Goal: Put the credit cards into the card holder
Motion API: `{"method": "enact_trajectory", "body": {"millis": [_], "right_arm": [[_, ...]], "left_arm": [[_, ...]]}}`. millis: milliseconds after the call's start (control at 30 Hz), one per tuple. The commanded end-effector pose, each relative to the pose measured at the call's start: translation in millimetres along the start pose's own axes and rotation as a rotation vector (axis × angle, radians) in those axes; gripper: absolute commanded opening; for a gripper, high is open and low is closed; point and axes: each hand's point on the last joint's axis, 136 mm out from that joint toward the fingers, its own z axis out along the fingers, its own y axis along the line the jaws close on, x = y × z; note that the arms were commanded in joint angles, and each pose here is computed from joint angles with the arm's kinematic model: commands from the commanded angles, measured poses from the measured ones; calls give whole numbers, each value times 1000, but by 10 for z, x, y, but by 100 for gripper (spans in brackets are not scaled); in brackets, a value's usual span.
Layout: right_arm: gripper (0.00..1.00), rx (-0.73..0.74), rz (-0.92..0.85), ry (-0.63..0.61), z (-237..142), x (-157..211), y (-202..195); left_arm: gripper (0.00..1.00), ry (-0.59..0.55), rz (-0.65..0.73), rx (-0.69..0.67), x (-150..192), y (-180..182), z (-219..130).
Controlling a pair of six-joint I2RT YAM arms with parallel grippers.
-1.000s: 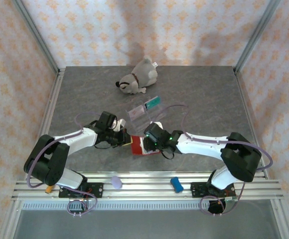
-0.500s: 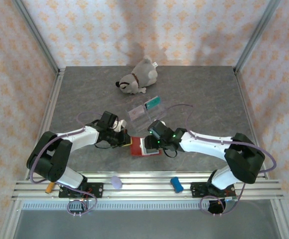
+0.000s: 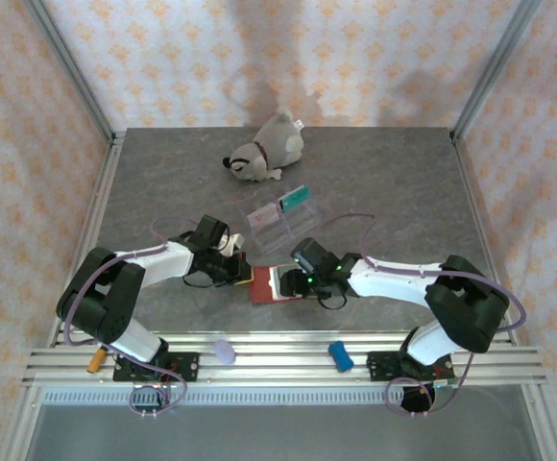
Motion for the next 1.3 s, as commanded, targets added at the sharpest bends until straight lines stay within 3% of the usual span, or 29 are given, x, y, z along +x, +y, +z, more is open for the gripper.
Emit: {"method": "enact_trajectory", "body": {"millis": [0,200,600,867,1067,1267], "right_arm": [[64,-66,80,24,48,-1,-26],[66,-166,144,46,12,-35,-33],[67,-34,116,48,-37,-30,-289],[63,-190,124,119,78,8,1],[62,-351,93,116,-56,-47,318],[61,-418,65,112,-133,-76,455]], "left_arm": [[0,12,11,-44,36,97,34],[0,26,9,-67,43,149,62],[0,16,5,-77,53,194,72],[0,23,-3,-68,54,185,104],[0,18,-4,-67,61,183,103],[0,14,-3,-60,44,160,108]]}}
